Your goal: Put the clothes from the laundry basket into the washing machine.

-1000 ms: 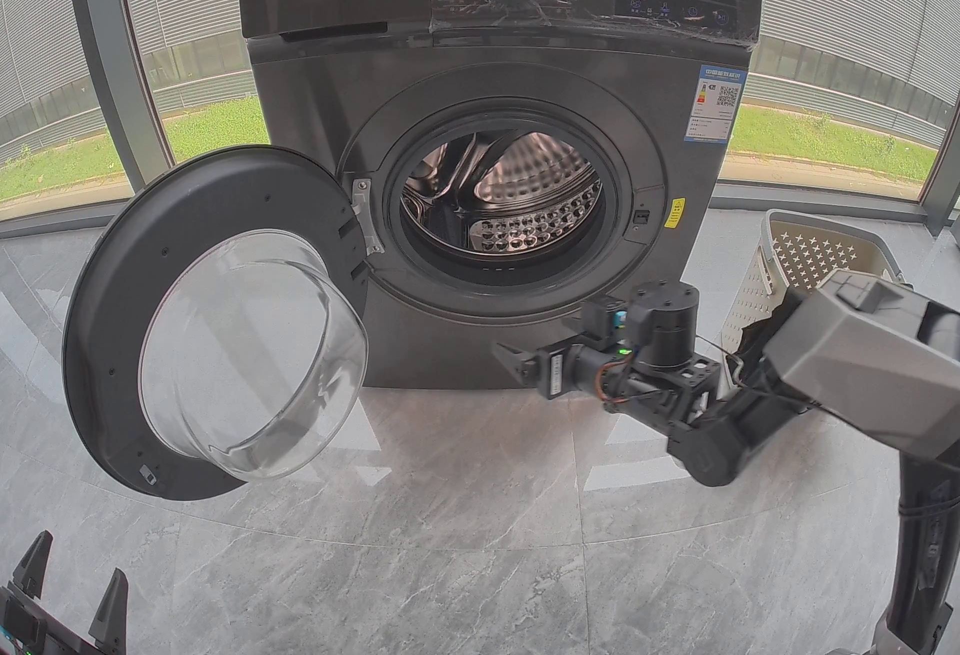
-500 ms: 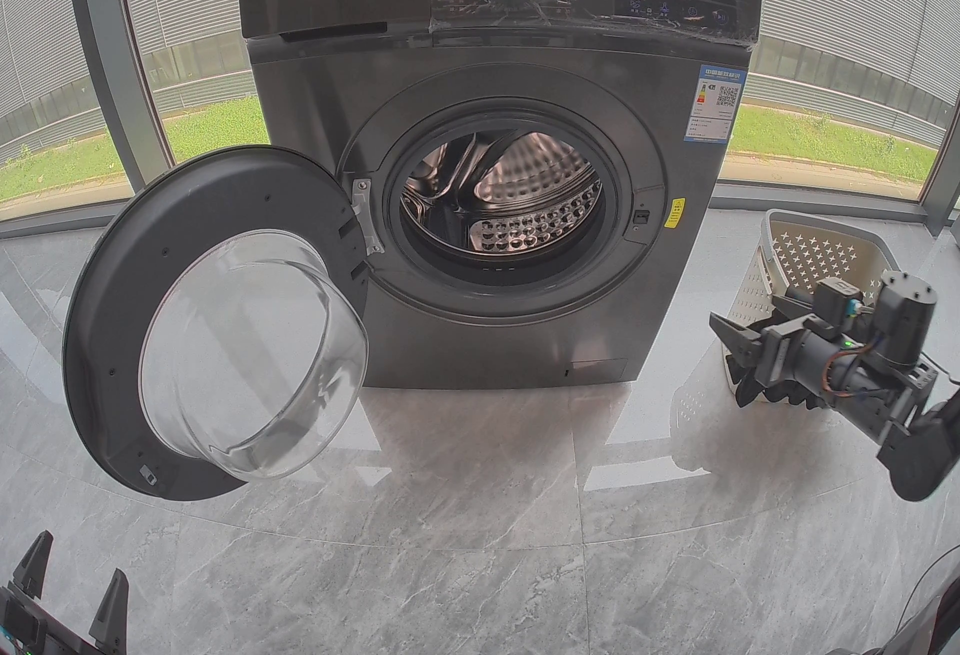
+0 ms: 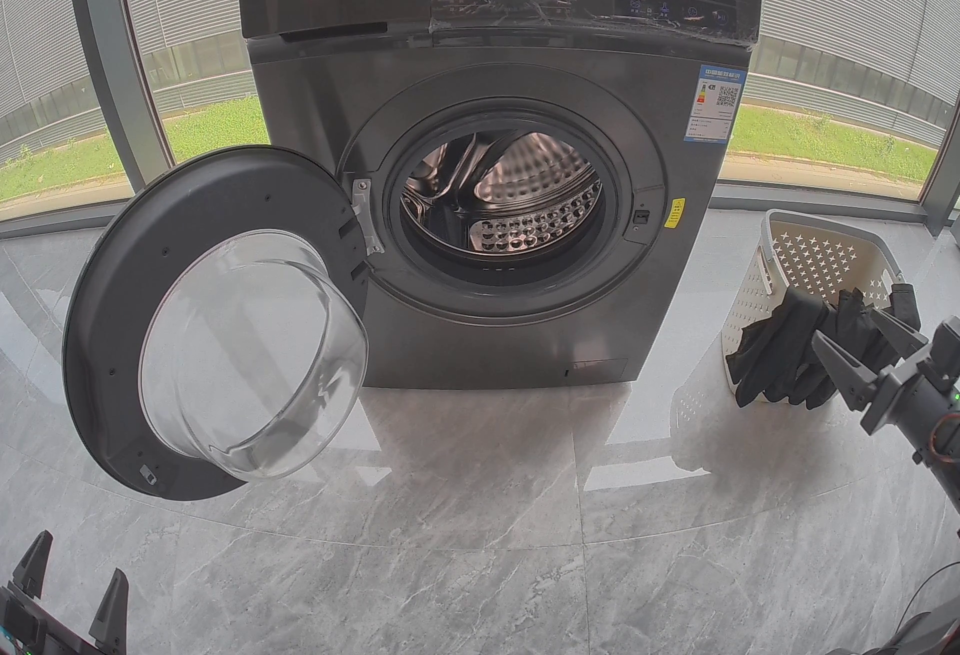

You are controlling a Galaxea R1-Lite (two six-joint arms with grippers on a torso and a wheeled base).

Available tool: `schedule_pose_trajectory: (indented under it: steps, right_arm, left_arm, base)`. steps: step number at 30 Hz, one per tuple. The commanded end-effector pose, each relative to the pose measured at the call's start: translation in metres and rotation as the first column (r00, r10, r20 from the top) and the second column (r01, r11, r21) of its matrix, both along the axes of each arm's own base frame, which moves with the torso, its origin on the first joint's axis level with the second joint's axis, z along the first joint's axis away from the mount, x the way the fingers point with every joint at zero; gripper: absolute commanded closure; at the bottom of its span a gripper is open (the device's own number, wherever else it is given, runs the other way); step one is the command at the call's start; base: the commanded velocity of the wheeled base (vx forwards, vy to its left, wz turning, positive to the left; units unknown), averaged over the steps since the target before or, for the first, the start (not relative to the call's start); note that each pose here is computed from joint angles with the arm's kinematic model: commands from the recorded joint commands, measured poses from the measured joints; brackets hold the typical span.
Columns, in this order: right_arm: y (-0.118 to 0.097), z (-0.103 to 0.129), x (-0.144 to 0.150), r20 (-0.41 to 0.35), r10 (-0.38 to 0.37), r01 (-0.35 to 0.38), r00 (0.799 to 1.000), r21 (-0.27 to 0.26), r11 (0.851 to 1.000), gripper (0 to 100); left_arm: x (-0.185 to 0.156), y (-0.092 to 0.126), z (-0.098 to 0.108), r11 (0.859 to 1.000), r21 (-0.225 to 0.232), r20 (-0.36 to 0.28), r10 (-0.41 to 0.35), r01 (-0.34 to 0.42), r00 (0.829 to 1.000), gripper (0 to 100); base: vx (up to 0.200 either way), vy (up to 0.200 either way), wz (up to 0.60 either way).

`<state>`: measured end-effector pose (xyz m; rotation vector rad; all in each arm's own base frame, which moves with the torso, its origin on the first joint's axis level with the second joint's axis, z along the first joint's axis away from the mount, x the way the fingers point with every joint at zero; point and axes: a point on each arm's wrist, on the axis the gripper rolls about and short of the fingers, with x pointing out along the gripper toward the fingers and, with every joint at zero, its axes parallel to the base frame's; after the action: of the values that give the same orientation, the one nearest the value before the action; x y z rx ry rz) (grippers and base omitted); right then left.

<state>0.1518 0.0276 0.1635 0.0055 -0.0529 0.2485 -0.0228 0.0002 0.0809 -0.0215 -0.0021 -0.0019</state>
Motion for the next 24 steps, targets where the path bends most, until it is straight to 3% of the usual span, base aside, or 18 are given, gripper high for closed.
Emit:
schedule_pose_trajectory:
  steps: [1, 8, 14, 24]
  right_arm:
    - [-0.011, -0.001, -0.051, 0.108, -0.027, 0.028, 0.994, -0.01, 1.0, 0]
    - [-0.018, 0.0, -0.073, 0.15, -0.063, 0.072, 0.987, -0.057, 0.996, 0]
    - [-0.02, 0.0, -0.086, 0.173, -0.072, 0.082, 0.982, -0.049, 0.995, 0]
    - [-0.025, -0.028, -0.14, 0.152, -0.122, 0.131, 0.981, -0.053, 0.99, 0]
  left_arm:
    - [0.0, 0.0, -0.005, 1.0, 0.002, -0.001, 0.003, -0.003, 1.0, 0]
    - [0.0, 0.0, -0.005, 1.0, 0.002, -0.001, 0.002, -0.002, 1.0, 0]
    - [0.0, 0.0, -0.005, 1.0, 0.002, -0.001, 0.002, -0.002, 1.0, 0]
    - [0.0, 0.0, -0.005, 1.0, 0.002, -0.001, 0.002, -0.002, 1.0, 0]
  base:
    - [0.0, 0.0, 0.0]
    - [0.0, 0.0, 0.0]
    - [0.0, 0.0, 0.0]
    - [0.0, 0.0, 0.0]
